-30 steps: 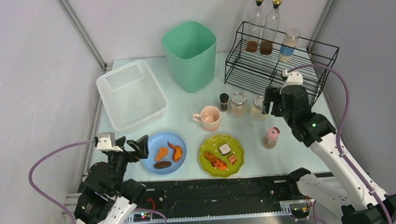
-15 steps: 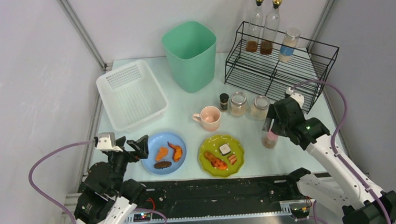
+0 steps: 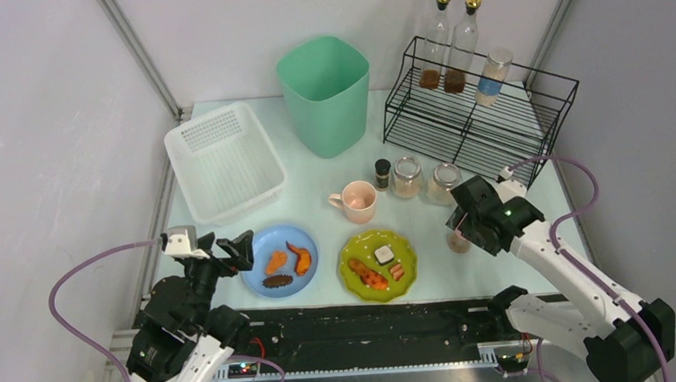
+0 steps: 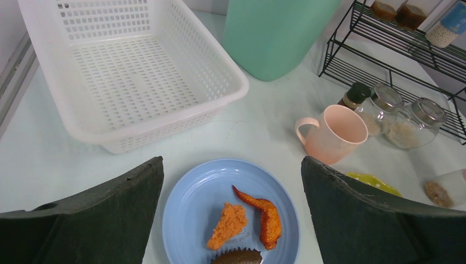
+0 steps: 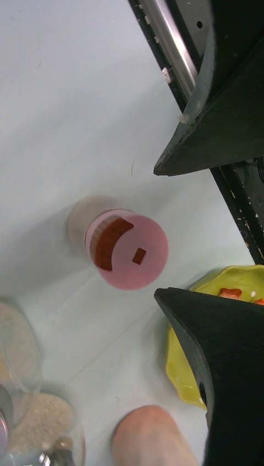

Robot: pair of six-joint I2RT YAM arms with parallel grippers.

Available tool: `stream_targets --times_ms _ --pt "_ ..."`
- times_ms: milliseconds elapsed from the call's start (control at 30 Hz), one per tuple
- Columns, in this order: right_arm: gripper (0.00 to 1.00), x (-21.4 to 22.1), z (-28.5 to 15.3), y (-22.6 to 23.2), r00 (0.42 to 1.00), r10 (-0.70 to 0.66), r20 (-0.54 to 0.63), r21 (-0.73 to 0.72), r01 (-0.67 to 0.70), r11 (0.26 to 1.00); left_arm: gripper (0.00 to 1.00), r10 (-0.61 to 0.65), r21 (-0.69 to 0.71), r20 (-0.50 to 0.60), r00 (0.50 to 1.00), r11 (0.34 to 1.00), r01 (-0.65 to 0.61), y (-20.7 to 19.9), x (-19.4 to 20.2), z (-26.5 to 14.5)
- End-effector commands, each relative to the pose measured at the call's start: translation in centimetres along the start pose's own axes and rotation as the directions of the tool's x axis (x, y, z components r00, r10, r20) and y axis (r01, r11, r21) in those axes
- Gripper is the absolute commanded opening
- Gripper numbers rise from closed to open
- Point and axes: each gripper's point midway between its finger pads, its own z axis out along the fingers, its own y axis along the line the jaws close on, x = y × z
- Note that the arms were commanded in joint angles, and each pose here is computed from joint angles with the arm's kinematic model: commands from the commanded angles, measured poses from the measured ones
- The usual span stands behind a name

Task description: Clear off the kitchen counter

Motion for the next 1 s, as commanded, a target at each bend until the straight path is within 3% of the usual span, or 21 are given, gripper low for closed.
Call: stream_targets --times_ms 0,967 --pt "0.78 -0.4 0.7 -1.3 0.992 0.114 0.052 0.107 -0.119 0.987 0.98 -0.017 0.01 0.036 0.999 1.0 0.016 -0.2 -0.7 -0.1" --pt "0.74 -2.0 1.4 1.1 0.972 0.207 0.116 0.054 -0.214 0.975 0.99 -0.017 0.001 0.035 0.999 1.0 0.017 0.0 -0.7 0.0"
